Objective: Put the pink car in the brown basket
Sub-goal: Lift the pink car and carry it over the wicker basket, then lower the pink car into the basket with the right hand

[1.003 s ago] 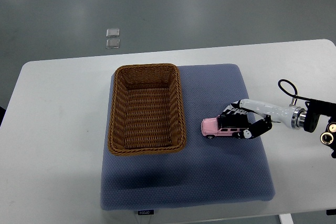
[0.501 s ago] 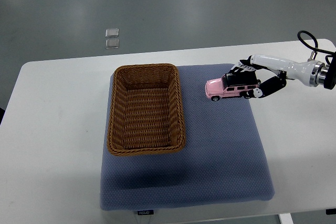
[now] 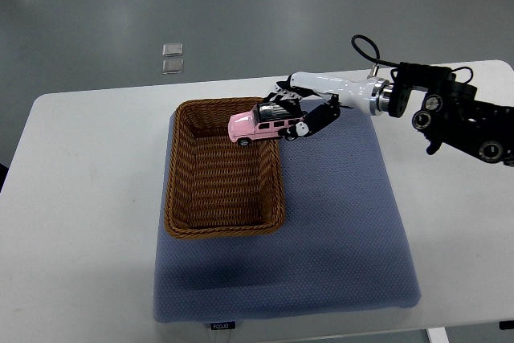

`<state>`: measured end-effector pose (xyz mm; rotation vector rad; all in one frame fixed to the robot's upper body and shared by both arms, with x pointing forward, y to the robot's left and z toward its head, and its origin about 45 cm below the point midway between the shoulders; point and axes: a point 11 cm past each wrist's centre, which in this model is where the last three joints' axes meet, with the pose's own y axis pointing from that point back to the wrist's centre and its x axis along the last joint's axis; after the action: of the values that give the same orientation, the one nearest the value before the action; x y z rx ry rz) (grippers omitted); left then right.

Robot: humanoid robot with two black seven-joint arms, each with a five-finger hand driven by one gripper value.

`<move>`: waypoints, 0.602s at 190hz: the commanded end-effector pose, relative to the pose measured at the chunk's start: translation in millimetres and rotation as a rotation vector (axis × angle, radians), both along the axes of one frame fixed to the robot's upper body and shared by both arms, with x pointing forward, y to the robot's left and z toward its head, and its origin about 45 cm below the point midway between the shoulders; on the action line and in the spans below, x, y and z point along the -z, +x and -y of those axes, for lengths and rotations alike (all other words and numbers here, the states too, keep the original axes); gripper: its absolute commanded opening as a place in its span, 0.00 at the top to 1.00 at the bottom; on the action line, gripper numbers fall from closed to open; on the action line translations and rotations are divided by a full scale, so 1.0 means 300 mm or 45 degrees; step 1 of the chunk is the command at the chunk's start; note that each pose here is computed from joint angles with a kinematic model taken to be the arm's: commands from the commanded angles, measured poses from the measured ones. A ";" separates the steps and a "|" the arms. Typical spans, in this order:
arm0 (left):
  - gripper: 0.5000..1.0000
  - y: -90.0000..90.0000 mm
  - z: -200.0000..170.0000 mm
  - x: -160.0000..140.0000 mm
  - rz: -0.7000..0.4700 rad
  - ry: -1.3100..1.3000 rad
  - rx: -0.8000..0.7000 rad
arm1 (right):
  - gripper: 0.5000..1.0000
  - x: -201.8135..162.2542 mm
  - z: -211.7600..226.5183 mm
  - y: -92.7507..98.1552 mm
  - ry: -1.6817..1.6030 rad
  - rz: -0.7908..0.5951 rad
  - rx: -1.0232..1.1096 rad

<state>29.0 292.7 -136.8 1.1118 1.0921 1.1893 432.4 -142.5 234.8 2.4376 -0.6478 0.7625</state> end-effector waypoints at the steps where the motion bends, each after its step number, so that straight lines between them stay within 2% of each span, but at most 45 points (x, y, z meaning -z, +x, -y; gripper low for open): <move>1: 0.00 0.002 0.001 0.000 0.001 -0.001 0.004 | 1.00 0.047 -0.110 0.000 0.018 -0.025 -0.022; 32: 0.00 0.002 -0.005 0.000 0.001 0.006 0.001 | 1.00 0.113 -0.203 -0.028 0.006 -0.035 -0.046; 88: 0.00 0.002 -0.001 0.000 0.001 0.000 0.001 | 1.00 0.206 -0.242 -0.082 -0.011 -0.060 -0.048; 89: 0.00 0.002 -0.001 0.000 0.001 0.002 0.001 | 0.88 0.208 -0.243 -0.082 -0.010 -0.061 -0.044; 90: 0.00 0.002 -0.001 0.000 0.001 0.002 0.001 | 0.88 0.208 -0.243 -0.082 -0.010 -0.061 -0.044; 91: 0.00 0.002 -0.001 0.000 0.001 0.002 0.003 | 0.78 0.212 -0.240 -0.084 -0.010 -0.064 -0.042; 92: 0.00 0.002 -0.001 0.000 0.001 0.002 0.003 | 0.78 0.212 -0.240 -0.084 -0.010 -0.064 -0.042; 93: 0.00 0.002 -0.001 0.000 0.001 0.002 0.001 | 0.71 0.213 -0.240 -0.084 -0.008 -0.067 -0.039; 94: 0.00 0.002 -0.001 0.000 0.001 0.002 0.001 | 0.71 0.213 -0.240 -0.084 -0.008 -0.067 -0.039; 95: 0.00 0.002 -0.001 0.000 0.001 0.000 0.001 | 0.65 0.215 -0.239 -0.085 -0.006 -0.067 -0.038; 97: 0.00 0.002 -0.001 0.000 0.001 0.000 0.001 | 0.65 0.215 -0.239 -0.085 -0.006 -0.067 -0.038; 98: 0.00 0.002 -0.001 0.000 0.001 0.002 0.003 | 0.60 0.217 -0.238 -0.086 -0.008 -0.069 -0.037; 102: 0.00 0.002 -0.001 0.000 0.001 0.002 0.001 | 0.53 0.220 -0.243 -0.089 -0.006 -0.072 -0.039; 107: 0.00 0.002 -0.001 0.000 0.001 0.002 0.001 | 0.48 0.219 -0.248 -0.091 -0.003 -0.073 -0.042; 114: 0.00 0.002 -0.001 0.000 0.001 0.000 0.001 | 0.35 0.219 -0.258 -0.095 0.001 -0.074 -0.049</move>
<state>29.7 293.1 -136.8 1.1128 1.0900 1.1899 407.0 -70.1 171.0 2.4592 -0.5844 0.7122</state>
